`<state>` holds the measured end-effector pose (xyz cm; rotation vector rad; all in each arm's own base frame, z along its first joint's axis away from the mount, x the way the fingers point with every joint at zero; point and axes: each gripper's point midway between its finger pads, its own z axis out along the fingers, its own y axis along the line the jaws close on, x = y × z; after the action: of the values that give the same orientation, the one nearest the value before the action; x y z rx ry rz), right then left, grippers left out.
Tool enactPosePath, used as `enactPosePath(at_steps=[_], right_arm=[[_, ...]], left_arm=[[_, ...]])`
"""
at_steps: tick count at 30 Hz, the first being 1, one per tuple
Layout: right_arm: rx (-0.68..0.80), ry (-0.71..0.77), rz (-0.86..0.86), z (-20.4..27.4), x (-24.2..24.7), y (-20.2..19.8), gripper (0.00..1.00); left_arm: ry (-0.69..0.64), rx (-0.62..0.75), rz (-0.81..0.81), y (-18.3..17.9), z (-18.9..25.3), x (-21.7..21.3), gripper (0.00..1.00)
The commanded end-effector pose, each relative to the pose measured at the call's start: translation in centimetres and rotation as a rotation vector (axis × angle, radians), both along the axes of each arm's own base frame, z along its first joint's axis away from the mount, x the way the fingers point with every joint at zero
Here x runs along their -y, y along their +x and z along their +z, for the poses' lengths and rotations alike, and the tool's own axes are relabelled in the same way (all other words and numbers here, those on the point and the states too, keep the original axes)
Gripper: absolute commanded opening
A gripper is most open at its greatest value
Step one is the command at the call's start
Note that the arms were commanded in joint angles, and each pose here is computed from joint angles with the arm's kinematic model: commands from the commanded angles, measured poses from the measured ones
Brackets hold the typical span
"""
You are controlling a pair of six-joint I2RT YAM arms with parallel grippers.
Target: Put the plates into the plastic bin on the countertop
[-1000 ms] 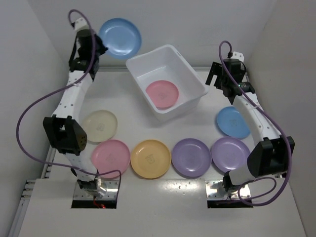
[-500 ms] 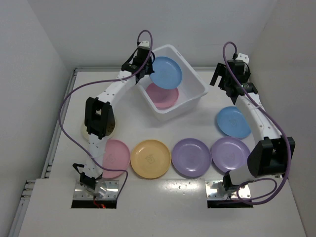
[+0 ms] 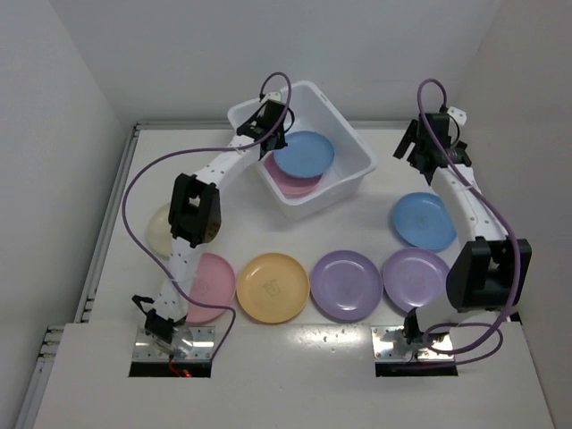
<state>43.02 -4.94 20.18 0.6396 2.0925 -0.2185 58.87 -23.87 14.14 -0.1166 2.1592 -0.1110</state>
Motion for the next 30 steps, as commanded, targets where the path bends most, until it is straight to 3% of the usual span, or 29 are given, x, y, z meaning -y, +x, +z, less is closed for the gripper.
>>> enactPosePath(at_steps=[1,5,6,8,11,12,13,18,22,30], right_arm=[[-0.005,0.001,-0.091,-0.2,1.7,-0.7,1.0],[-0.037,0.02,-0.11,-1.6,2.4,-1.4,1.0],[-0.037,0.02,-0.12,-1.6,2.7,-1.5,1.0],[-0.075,0.04,-0.108,-3.2,2.7,-1.9,1.0],[-0.146,0.055,-0.071,-5.6,2.3,-2.3,1.0],[-0.177,0.061,-0.054,-6.5,2.1,-2.4,1.0],[-0.195,0.076,-0.05,-7.0,2.1,-2.4,1.0],[-0.311,0.119,0.005,-11.8,1.1,-2.3,1.0],[-0.341,0.041,-0.091,-12.3,4.4,-2.8,1.0],[-0.39,0.086,-0.285,-13.2,11.6,-6.7,1.0]], left_arm=[[-0.02,0.029,0.056,1.0,0.8,-0.8,0.22],[-0.033,0.021,0.067,1.3,0.3,-0.5,0.28],[-0.033,0.021,0.067,1.3,0.3,-0.5,0.4],[-0.032,0.033,0.075,1.3,0.9,-0.7,0.47],[-0.062,0.095,0.061,1.4,4.9,-0.6,0.75],[-0.058,0.108,0.054,1.3,5.7,-0.7,0.93],[-0.064,0.129,0.039,1.2,7.2,-0.6,1.0],[-0.059,0.236,0.036,-0.7,14.3,-2.1,1.0],[-0.051,0.271,0.085,-3.6,17.6,-4.9,1.0],[-0.12,0.181,0.377,-10.2,13.4,-17.2,1.0]])
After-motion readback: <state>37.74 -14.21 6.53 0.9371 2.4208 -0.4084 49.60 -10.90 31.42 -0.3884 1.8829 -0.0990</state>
